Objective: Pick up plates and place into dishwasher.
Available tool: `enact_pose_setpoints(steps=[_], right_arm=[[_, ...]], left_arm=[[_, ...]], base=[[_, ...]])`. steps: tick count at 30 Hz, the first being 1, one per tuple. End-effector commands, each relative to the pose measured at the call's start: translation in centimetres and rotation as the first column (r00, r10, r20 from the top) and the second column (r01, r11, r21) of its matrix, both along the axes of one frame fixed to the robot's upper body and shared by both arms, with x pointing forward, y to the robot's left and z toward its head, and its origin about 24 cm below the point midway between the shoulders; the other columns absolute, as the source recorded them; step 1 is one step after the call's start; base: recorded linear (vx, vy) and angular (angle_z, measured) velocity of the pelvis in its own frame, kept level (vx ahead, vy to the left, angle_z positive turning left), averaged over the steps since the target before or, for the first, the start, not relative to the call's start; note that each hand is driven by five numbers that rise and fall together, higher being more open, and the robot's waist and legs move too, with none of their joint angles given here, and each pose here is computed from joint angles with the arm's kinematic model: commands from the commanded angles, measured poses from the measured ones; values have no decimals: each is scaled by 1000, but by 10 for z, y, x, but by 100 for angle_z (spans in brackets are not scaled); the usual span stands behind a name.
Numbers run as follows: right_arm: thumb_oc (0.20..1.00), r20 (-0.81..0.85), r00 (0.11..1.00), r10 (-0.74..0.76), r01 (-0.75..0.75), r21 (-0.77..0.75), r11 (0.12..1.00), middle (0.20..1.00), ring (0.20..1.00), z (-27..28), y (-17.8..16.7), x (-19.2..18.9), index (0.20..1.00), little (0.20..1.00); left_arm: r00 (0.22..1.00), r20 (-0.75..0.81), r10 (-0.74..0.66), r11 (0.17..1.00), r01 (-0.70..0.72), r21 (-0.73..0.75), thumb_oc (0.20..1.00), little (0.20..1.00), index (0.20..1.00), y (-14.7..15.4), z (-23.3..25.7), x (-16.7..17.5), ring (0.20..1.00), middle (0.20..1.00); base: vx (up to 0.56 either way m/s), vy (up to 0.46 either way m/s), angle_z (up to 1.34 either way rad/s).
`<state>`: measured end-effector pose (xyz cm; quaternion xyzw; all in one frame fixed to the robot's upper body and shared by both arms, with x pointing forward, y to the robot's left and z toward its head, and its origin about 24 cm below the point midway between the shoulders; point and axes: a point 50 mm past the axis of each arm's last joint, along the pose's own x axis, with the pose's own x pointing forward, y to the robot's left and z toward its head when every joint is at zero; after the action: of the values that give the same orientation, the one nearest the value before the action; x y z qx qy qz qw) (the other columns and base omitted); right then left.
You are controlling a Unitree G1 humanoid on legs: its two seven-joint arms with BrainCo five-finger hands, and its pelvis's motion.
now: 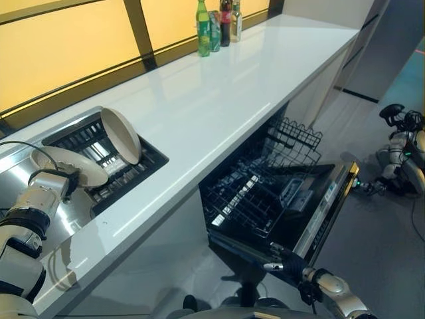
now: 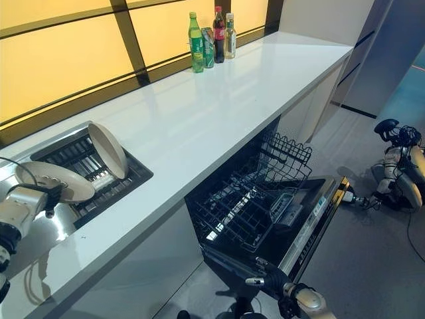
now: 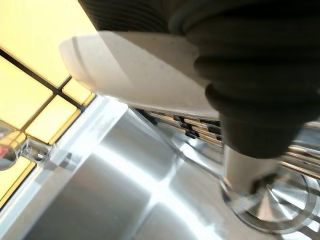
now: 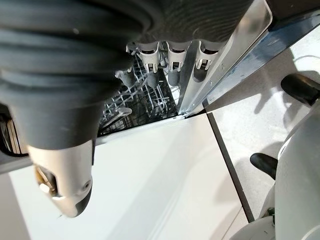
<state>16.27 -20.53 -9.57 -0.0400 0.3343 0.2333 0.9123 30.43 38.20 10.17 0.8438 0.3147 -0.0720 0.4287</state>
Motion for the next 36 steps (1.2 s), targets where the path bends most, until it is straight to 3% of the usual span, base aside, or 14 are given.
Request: enact_pose_setpoints(steps=[1,5,10,16,22,26,30,36], right_arm=[[1000,183,983,6,-16,56,998,1000,1000,30,6,37,1000,1000],[1000,214,977,7,-29,99,995,1000,1000,35,10,39,1000,1000],[1000,312,949,42,-102,178,979,1000,1000,54,27,45,1000,1000],[1000,576,815,62,-265,276,924,1000,1000,104,51,59,1000,1000],[1000,851,526,5,-317,190,929,1000,1000,169,63,74,1000,1000],[1000,974,224,46,-273,17,962,1000,1000,223,61,80,1000,1000],[1000,985,-41,170,-114,-174,978,1000,1000,272,58,93,1000,1000],[1000,891,-287,352,162,-317,935,1000,1000,327,61,112,1000,1000]], left_arm=[[990,141,-26,990,7,138,200,200,200,10,46,13,200,200],[976,205,-71,985,36,169,200,200,200,5,56,17,200,200],[920,363,-149,988,121,98,200,200,200,-10,65,23,200,200],[789,568,-232,956,293,-17,200,200,200,-41,79,27,200,200],[629,730,-267,868,487,-102,200,200,200,-75,86,20,200,200],[525,794,-307,771,626,-117,200,200,200,-103,95,14,200,200],[455,831,-319,621,763,-180,200,200,200,-136,106,9,200,200],[416,829,-375,477,853,-212,200,200,200,-166,119,5,200,200]], base=[[0,0,0],[7,-37,0],[8,-53,1],[-15,-61,3],[-19,-44,1],[-4,-13,2],[-15,-37,7],[-21,-40,7]])
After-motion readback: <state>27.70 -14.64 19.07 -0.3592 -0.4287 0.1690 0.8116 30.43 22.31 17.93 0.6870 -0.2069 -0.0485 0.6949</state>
